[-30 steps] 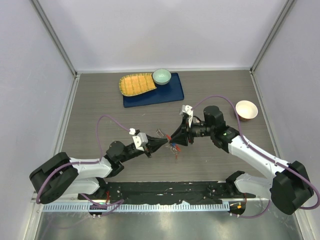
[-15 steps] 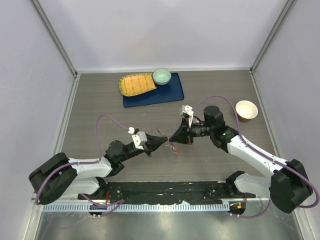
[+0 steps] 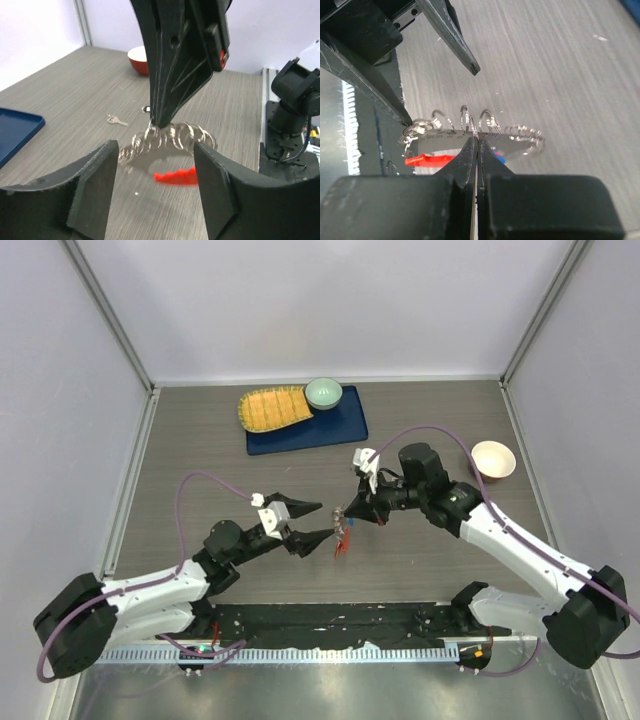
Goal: Put the keys on the keyring
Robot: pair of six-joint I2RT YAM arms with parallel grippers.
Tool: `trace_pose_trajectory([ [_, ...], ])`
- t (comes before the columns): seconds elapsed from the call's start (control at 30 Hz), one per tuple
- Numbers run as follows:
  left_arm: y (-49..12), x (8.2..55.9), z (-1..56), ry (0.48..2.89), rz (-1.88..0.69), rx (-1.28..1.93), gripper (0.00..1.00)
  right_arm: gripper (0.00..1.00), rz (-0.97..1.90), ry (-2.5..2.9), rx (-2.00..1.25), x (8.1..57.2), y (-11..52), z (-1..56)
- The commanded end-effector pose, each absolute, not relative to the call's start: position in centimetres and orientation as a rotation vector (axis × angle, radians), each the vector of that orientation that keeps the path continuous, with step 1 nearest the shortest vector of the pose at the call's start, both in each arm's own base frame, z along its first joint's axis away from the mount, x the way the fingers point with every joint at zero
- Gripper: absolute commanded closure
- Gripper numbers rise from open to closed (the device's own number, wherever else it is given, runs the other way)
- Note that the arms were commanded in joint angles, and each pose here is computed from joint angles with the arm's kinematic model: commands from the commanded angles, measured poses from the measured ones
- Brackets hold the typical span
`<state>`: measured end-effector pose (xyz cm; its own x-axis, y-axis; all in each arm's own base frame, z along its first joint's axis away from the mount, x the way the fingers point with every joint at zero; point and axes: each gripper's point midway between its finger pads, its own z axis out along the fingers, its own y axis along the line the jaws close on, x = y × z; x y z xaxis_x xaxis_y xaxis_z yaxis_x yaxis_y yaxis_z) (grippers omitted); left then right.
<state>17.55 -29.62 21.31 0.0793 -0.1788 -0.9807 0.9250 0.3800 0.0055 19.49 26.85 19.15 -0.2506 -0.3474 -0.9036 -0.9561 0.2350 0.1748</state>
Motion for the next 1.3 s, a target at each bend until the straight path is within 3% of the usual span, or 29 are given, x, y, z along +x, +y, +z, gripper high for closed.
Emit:
trace_pose_trajectory([
  [0.0, -28.4, 18.9, 19.7, 1.327, -0.824, 0.851, 0.32, 0.99, 0.667, 1.763, -1.376, 20.4, 25.5, 20.8],
  [0.23, -28.3, 19.6, 19.4, 1.338, -0.802, 0.830, 0.30, 0.99, 0.192, 1.843, -1.583, 21.4, 24.2, 19.5],
  [0.33, -28.2, 19.5, 19.4, 1.308, -0.806, 0.815, 0.29, 0.99, 0.136, 1.832, -1.623, 21.5, 24.1, 18.8],
  [0.67, -27.1, 19.5, 15.4, 1.355, -0.820, 0.727, 0.32, 0.99, 0.296, 1.748, -1.681, 20.3, 27.5, 14.2],
  [1.1, -29.3, 20.6, 17.0, 1.274, -0.950, 0.597, 0.48, 0.99, 0.363, 1.688, -1.686, 19.3, 28.8, 12.0],
  [1.27, -30.7, 20.4, 17.8, 1.231, -0.987, 0.649, 0.50, 0.99, 0.397, 1.686, -1.666, 19.0, 29.0, 11.9],
])
